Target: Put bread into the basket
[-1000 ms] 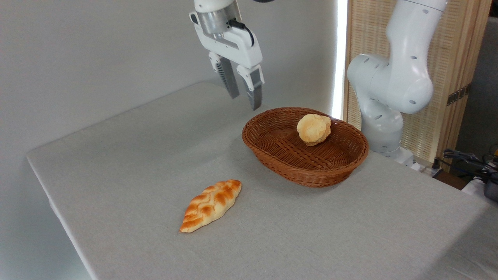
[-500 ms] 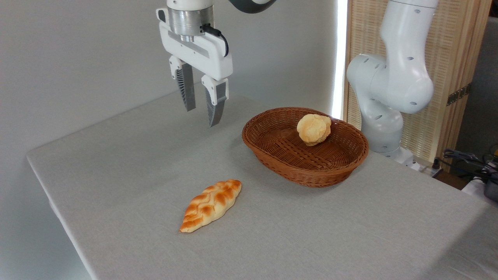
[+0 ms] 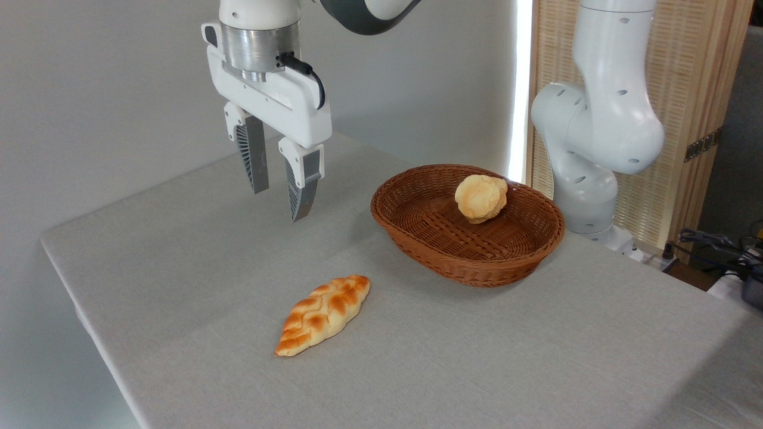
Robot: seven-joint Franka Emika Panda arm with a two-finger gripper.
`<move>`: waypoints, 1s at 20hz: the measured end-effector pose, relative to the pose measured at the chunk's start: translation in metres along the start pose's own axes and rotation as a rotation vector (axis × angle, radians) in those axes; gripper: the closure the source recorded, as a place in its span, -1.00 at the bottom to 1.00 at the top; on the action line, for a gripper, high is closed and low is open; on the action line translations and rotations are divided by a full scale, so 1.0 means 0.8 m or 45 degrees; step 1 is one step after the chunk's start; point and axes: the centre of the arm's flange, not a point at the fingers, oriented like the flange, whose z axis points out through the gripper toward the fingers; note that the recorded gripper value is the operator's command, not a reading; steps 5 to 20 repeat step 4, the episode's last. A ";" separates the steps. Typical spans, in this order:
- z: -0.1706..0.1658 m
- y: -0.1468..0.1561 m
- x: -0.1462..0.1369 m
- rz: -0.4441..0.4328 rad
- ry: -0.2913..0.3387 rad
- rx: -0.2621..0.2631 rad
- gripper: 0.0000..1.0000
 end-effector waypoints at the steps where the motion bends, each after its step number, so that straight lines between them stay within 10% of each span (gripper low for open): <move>1: -0.002 -0.006 0.002 -0.007 0.005 0.004 -1.00; 20: -0.009 -0.011 0.009 -0.009 0.012 0.009 -1.00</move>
